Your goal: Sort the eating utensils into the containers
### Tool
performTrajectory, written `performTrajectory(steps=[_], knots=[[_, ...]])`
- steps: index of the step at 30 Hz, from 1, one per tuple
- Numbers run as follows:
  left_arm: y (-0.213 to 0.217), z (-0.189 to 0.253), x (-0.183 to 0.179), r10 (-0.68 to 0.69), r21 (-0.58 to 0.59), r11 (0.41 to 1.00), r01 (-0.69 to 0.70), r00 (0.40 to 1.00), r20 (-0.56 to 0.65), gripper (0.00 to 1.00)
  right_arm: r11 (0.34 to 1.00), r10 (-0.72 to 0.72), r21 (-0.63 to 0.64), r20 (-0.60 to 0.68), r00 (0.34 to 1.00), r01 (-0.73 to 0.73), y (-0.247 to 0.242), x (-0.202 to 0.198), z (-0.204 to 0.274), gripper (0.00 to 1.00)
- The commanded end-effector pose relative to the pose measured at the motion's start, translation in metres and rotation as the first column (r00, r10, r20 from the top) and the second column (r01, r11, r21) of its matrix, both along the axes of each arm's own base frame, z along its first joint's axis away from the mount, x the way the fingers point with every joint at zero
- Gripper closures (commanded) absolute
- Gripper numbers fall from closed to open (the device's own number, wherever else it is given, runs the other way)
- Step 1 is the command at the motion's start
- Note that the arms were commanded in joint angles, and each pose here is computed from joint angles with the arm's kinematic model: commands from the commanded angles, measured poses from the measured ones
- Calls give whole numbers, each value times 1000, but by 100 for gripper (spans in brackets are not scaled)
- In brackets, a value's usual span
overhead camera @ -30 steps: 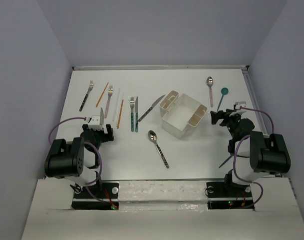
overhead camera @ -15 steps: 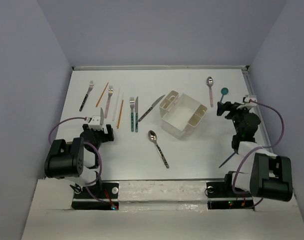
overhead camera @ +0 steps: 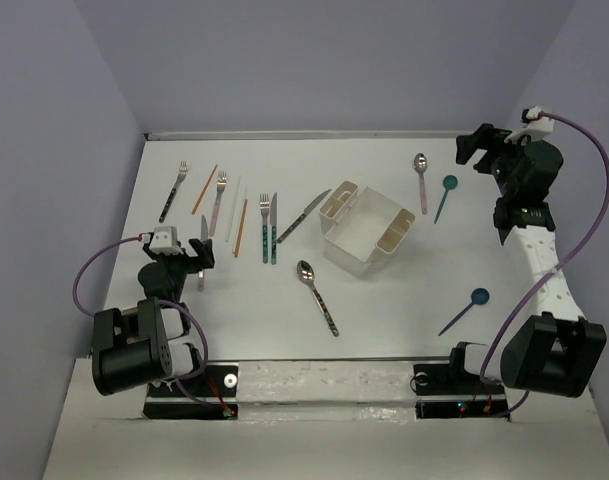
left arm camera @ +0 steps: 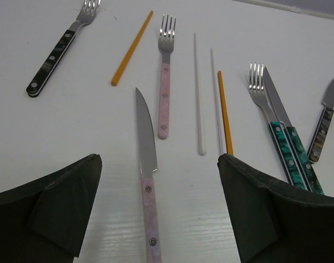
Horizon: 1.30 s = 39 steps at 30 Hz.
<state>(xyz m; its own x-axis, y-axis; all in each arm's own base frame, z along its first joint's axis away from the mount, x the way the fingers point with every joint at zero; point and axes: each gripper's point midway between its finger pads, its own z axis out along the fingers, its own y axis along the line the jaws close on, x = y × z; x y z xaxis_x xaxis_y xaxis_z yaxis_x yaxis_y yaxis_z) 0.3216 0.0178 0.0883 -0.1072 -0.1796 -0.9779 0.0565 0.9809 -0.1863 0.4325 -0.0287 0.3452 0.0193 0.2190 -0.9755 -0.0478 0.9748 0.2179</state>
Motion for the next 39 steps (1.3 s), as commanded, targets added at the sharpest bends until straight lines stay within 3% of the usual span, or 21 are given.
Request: performTrajectory(steps=[1,4,6,9,11,16,17,19,20,22,23,24,25,26,27,28,29,32,35,39], knots=[[8,159,2,-54,109,994,-8,831,554,1,995,91,60,-108,990,-85,18,-1,-13,7],[41,204,18,-5,233,954,-190,766,643,1,990,127,74,-123,984,-118,24,3,-13,8],[61,202,49,6,275,940,-203,813,582,1,987,146,82,-134,980,-135,27,5,-12,9],[106,181,123,89,330,924,-193,948,306,1,987,150,92,-179,972,-135,26,8,-16,9],[122,180,165,100,350,927,-137,988,119,1,992,102,89,-202,974,-85,17,13,-18,11],[135,183,201,96,426,903,-50,991,-88,1,984,-123,68,-386,914,162,-23,14,-52,15],[134,178,205,85,435,901,-15,986,-142,1,978,-162,57,-412,897,203,-30,14,-57,16],[140,193,211,97,441,897,37,956,-276,1,971,-181,50,-476,861,232,-34,14,-71,31],[146,171,221,99,426,903,63,933,-347,2,971,-179,50,-497,849,234,-34,15,-76,36],[155,164,227,120,423,903,77,900,-420,8,959,-216,40,-537,816,280,-41,16,-87,41],[154,186,226,120,416,906,80,893,-434,13,956,-221,41,-547,808,289,-42,16,-91,42],[155,145,237,99,372,920,121,848,-521,21,951,-233,43,-552,801,307,-44,16,-94,42],[153,142,241,85,357,924,136,838,-539,24,947,-242,41,-560,792,319,-45,15,-99,42],[146,169,239,77,369,918,144,849,-522,28,943,-254,33,-570,782,331,-48,15,-104,42],[152,121,249,86,347,924,158,801,-593,33,943,-255,27,-576,777,330,-48,14,-107,42],[152,123,251,102,368,918,152,804,-586,34,946,-250,22,-583,773,323,-48,15,-111,41],[150,94,251,106,358,917,175,760,-642,35,950,-237,22,-595,768,310,-46,17,-117,41],[144,65,245,76,321,921,220,708,-702,33,957,-212,28,-609,764,288,-42,18,-123,41],[138,62,244,43,297,924,242,704,-709,34,961,-192,41,-619,762,275,-39,18,-127,41],[132,37,235,1,242,928,282,648,-761,35,964,-185,31,-637,748,264,-38,16,-131,41]])
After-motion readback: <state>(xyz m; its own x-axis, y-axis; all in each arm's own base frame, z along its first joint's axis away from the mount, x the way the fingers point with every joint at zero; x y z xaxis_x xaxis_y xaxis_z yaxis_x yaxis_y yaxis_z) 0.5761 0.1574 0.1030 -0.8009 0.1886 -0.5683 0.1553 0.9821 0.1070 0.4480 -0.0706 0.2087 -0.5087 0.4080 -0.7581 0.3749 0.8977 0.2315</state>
